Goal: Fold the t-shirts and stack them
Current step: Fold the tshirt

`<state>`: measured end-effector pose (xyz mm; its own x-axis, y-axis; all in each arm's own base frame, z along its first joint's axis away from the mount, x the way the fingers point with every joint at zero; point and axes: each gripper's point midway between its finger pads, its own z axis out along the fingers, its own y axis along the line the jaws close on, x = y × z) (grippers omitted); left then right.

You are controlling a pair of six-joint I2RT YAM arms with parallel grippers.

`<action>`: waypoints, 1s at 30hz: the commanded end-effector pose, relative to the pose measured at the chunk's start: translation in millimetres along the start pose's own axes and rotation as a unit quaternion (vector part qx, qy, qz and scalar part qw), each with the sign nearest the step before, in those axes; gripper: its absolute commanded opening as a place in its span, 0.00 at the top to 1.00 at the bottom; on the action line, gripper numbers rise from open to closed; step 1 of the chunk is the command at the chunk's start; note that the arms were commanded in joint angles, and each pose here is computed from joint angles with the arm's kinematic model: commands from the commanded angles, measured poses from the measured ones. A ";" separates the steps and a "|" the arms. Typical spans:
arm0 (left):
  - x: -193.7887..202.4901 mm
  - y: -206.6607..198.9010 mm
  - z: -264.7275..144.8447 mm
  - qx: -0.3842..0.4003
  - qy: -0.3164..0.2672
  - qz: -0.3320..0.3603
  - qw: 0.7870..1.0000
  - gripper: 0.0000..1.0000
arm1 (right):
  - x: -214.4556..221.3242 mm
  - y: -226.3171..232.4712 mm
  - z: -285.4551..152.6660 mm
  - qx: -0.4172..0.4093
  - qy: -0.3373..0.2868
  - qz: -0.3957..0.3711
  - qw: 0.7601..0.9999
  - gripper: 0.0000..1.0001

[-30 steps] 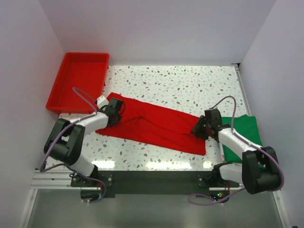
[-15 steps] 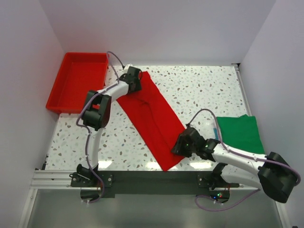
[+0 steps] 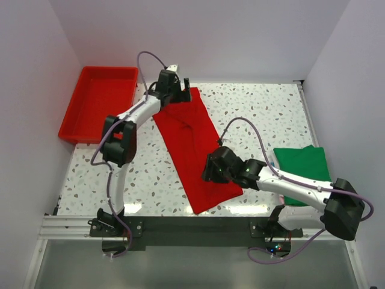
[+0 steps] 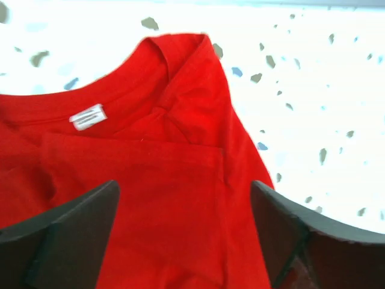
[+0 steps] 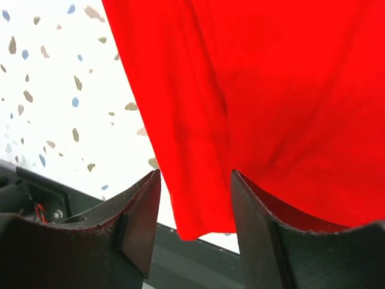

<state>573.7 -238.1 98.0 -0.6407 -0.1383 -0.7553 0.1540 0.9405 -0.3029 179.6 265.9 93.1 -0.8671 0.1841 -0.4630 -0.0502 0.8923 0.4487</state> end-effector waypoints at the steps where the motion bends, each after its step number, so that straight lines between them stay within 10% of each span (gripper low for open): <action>1: -100.5 -19.4 -87.8 0.012 -0.136 -0.037 0.990 0.09 | -44.7 -19.1 -17.2 0.051 -0.063 -0.029 0.996 0.46; 11: 31.9 22.3 -176.8 -0.052 -0.081 -0.174 0.980 0.62 | -208.2 18.1 61.0 -0.006 -0.116 -0.038 0.992 0.57; 17: 108.1 24.1 -222.8 -0.034 -0.029 -0.166 0.985 0.64 | -265.8 48.0 135.4 -0.022 -0.133 -0.055 0.989 0.64; 30: 103.6 13.5 -320.2 0.007 -0.046 -0.111 0.993 0.62 | -329.3 26.0 224.5 -0.001 -0.179 -0.011 0.984 0.68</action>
<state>282.1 -141.7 198.0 -0.5584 -0.4177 -0.7168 -0.0028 0.8649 -0.5019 542.4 324.5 53.6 -0.7172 0.2296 -0.6579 -0.0674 0.9169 0.3934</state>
